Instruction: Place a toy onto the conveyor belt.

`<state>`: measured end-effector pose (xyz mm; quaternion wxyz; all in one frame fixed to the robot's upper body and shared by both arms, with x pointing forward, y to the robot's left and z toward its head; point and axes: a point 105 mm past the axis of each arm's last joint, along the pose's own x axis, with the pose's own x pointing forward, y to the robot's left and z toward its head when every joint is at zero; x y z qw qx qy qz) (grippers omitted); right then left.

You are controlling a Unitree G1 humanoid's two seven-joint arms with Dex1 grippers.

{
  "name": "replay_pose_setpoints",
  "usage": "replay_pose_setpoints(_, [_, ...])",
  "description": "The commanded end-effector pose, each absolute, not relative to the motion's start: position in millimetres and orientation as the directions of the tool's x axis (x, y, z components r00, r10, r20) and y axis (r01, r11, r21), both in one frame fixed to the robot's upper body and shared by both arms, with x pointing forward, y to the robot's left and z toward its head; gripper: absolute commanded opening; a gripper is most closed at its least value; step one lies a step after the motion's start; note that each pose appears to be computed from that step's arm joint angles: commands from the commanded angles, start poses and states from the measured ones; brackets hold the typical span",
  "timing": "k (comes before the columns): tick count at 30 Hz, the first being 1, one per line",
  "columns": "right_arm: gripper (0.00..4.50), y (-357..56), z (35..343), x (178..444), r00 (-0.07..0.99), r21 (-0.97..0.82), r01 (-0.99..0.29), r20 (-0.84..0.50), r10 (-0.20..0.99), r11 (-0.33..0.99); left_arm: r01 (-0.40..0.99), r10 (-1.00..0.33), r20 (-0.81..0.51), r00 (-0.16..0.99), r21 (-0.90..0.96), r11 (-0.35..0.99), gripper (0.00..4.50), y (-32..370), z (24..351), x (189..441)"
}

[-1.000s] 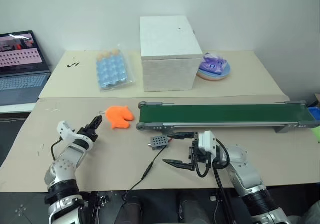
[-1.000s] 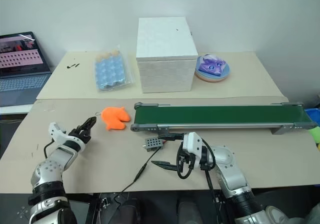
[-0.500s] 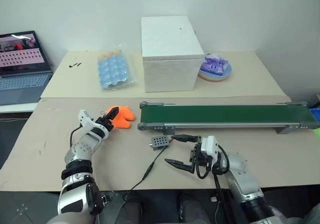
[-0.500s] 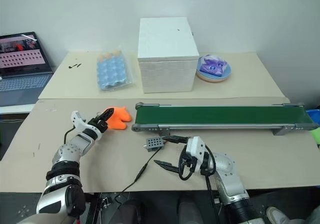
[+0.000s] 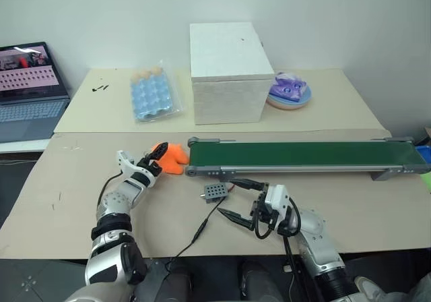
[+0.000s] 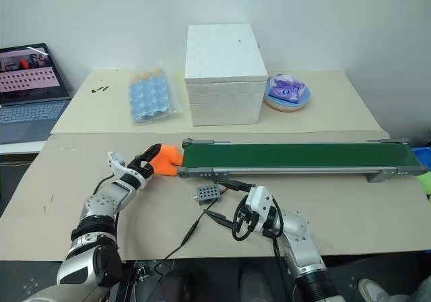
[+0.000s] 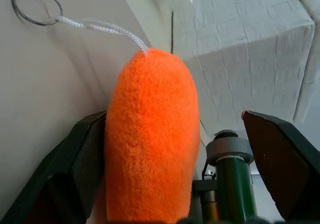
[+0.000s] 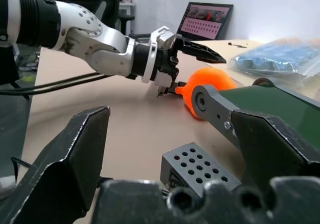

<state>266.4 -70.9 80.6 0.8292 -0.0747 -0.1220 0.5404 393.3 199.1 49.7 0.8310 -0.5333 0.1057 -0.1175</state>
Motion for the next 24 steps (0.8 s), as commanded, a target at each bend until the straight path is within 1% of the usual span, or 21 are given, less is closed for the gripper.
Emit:
replay_pose_setpoints(1, [4.5, -72.9, 91.7, 271.4, 0.394, -0.301, -0.853, 0.159, 0.905, 0.425, 0.116, -0.324, -0.017, 0.946, -0.915, 0.387, 4.41, 193.5, 58.8, 396.9])
replay_pose_setpoints(9, [4.5, -75.0, 92.8, 276.2, 0.41, -0.311, -0.843, 0.157, 0.898, 0.44, 0.114, -0.327, -0.024, 0.945, -0.912, 0.395, 4.41, 193.6, 57.7, 396.7])
replay_pose_setpoints(11, [4.5, -75.4, 91.9, 276.0, 0.411, -0.31, -0.843, 0.153, 0.899, 0.439, 0.111, -0.333, -0.032, 0.943, -0.91, 0.4, 3.89, 192.8, 56.4, 396.3])
replay_pose_setpoints(12, [4.5, -75.6, 91.7, 275.9, 0.412, -0.311, -0.843, 0.151, 0.899, 0.439, 0.112, -0.334, -0.031, 0.942, -0.91, 0.4, 3.71, 192.4, 56.5, 396.2])
replay_pose_setpoints(13, [4.5, -75.8, 91.6, 276.0, 0.413, -0.311, -0.842, 0.151, 0.898, 0.44, 0.114, -0.338, -0.031, 0.941, -0.909, 0.4, 3.42, 191.7, 56.4, 395.9])
replay_pose_setpoints(15, [4.5, -75.9, 91.3, 276.2, 0.415, -0.311, -0.842, 0.15, 0.897, 0.441, 0.111, -0.343, -0.038, 0.938, -0.907, 0.405, 2.6, 190.9, 55.3, 395.1])
replay_pose_setpoints(16, [4.5, -76.0, 91.1, 276.4, 0.417, -0.311, -0.841, 0.149, 0.897, 0.442, 0.109, -0.345, -0.041, 0.938, -0.907, 0.407, 2.29, 190.6, 54.6, 394.8])
replay_pose_setpoints(19, [4.5, -75.8, 90.5, 276.5, 0.417, -0.314, -0.841, 0.146, 0.897, 0.441, 0.105, -0.345, -0.048, 0.937, -0.905, 0.411, 1.13, 190.4, 53.5, 394.1])
replay_pose_setpoints(22, [4.5, -74.7, 90.7, 276.8, 0.416, -0.313, -0.841, 0.146, 0.898, 0.44, 0.105, -0.342, -0.048, 0.939, -0.904, 0.415, 0.17, 191.6, 53.9, 394.1])
replay_pose_setpoints(23, [4.5, -74.0, 90.7, 276.9, 0.415, -0.313, -0.842, 0.146, 0.898, 0.44, 0.105, -0.337, -0.048, 0.94, -0.901, 0.422, 0.05, 193.0, 54.3, 394.3])
replay_pose_setpoints(24, [4.5, -73.7, 90.7, 276.9, 0.414, -0.313, -0.842, 0.145, 0.899, 0.439, 0.105, -0.331, -0.047, 0.942, -0.898, 0.427, 0.05, 194.1, 54.7, 394.4])
